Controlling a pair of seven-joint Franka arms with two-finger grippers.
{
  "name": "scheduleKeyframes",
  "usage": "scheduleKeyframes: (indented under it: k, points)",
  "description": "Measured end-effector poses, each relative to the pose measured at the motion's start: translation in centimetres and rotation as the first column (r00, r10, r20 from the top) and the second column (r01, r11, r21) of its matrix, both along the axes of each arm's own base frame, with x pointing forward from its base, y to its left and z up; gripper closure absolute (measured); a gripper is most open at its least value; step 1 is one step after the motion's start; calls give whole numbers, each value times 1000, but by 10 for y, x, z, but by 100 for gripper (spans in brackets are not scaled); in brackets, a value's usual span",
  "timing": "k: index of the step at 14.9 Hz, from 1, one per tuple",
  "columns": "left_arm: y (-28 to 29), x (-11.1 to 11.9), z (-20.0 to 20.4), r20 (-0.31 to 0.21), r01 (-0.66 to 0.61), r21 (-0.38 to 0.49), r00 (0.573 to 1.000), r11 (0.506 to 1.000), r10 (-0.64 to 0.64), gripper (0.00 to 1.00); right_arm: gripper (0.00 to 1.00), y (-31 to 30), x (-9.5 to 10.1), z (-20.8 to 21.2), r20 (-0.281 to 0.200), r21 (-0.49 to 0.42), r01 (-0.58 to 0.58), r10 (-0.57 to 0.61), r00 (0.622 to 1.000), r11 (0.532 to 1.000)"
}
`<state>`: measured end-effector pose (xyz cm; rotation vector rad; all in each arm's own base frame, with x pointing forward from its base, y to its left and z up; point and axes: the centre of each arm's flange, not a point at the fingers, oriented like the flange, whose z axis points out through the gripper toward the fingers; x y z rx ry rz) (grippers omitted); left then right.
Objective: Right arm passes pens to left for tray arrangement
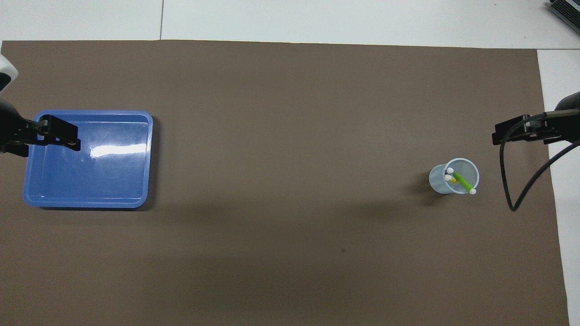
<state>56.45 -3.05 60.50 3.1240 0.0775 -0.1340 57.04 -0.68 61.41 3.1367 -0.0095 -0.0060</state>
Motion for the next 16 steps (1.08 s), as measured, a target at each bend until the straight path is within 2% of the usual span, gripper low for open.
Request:
scheduleKeyframes:
  k: [5, 9, 16]
  points:
    - [0, 0, 0, 0, 0, 0, 1000, 1000, 0, 0, 0, 0, 2, -3, 5, 0, 0, 0, 1000, 1000]
    - [0, 0, 0, 0, 0, 0, 1000, 1000, 0, 0, 0, -1, 1, -13, -16, 0, 1, -1, 1000, 1000]
    - [0, 0, 0, 0, 0, 0, 1000, 1000, 0, 0, 0, -2, 3, -63, -11, 2, -6, 6, 1000, 1000]
